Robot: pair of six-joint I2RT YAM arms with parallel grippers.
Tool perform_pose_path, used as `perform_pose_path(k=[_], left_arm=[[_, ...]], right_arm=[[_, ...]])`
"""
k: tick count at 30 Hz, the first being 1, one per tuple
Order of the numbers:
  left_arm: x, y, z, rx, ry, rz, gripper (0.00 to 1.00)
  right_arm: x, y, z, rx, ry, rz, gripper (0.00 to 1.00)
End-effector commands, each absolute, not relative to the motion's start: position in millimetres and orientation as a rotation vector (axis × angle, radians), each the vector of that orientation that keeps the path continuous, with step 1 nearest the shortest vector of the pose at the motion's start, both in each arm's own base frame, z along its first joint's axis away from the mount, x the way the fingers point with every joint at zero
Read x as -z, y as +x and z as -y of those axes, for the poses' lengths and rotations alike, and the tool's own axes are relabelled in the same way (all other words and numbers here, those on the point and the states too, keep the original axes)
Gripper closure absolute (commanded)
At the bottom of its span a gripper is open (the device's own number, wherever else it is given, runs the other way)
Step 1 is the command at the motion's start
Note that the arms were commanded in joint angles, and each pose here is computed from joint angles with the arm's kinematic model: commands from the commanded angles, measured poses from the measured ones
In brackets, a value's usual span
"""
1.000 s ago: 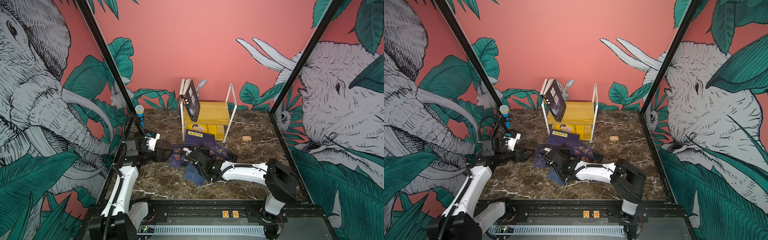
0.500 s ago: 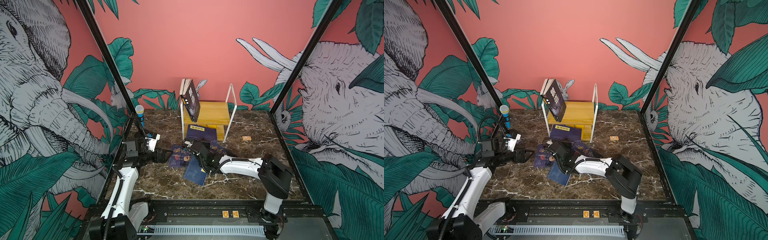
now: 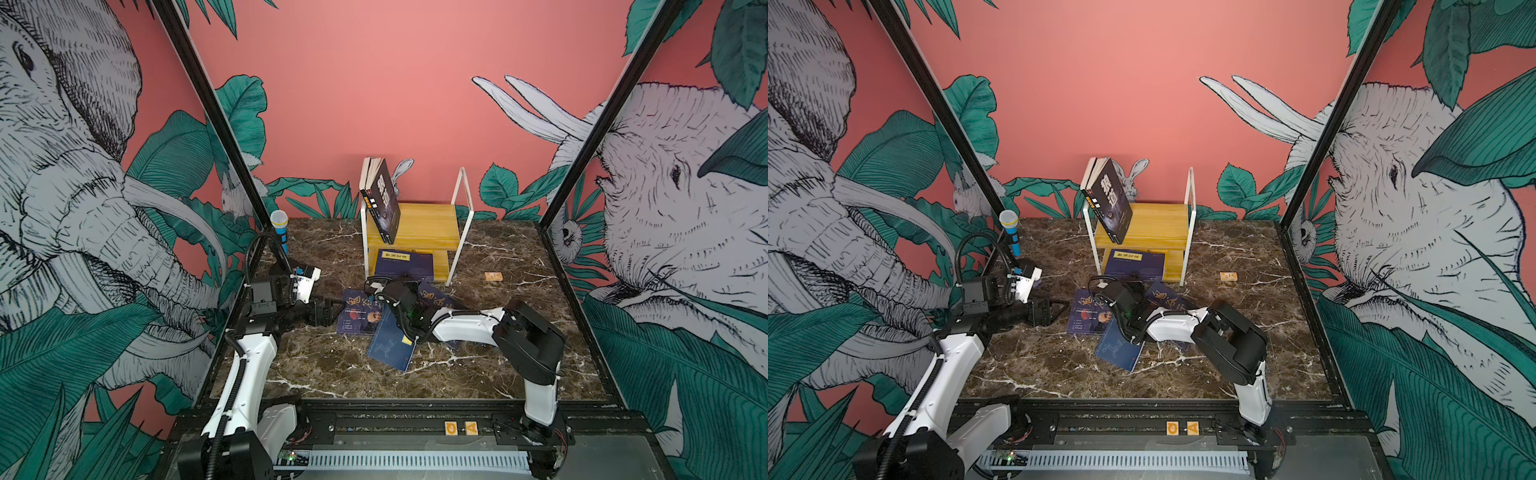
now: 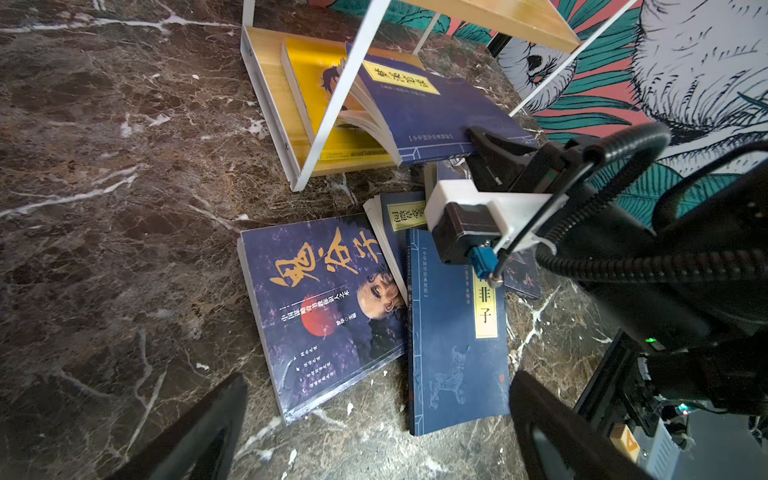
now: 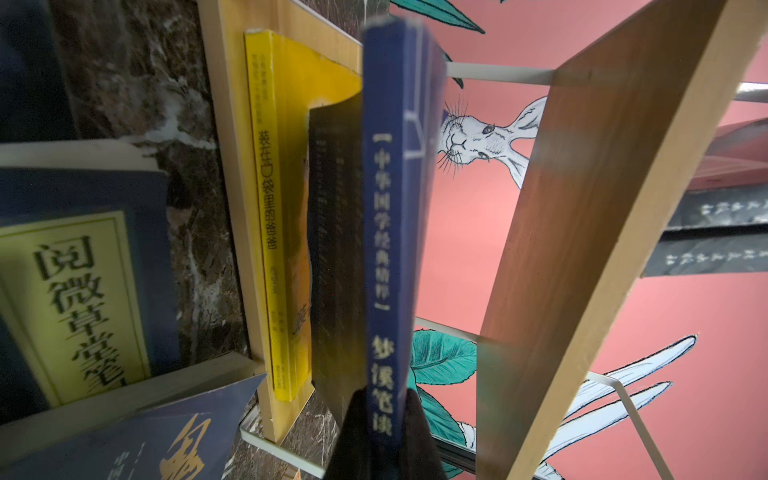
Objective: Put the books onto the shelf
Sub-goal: 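Carry the blue book to the lower shelf beside the yellow book with the right gripper, then lower the blue book onto the yellow book on the lower shelf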
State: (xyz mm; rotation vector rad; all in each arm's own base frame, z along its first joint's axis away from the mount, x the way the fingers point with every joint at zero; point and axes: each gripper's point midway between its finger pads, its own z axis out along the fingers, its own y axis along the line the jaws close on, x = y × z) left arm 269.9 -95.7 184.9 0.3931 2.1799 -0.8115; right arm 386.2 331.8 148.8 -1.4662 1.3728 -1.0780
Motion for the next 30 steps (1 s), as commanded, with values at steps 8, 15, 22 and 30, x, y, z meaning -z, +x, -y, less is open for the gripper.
perform_pose_path(k=[8,15,22,30], left_arm=[[-190.3,269.6,97.0,0.816,0.415,-2.145,0.01],[-190.7,268.7,97.4,0.816,0.421,-2.142,0.01],[-190.2,268.9,97.9,0.824,0.419,-2.141,0.01],[-190.2,268.6,98.2,0.825,0.421,-2.14,0.01]], right_arm=[[-133.8,388.8,-343.1,0.922,-1.526,-1.456,1.0],[-122.4,389.9,-338.4,0.851,-1.576,-1.549,1.0],[-124.6,404.3,-333.2,0.884,-1.547,-1.579,1.0],[-116.6,413.6,-335.6,0.866,-1.55,-1.592,1.0]])
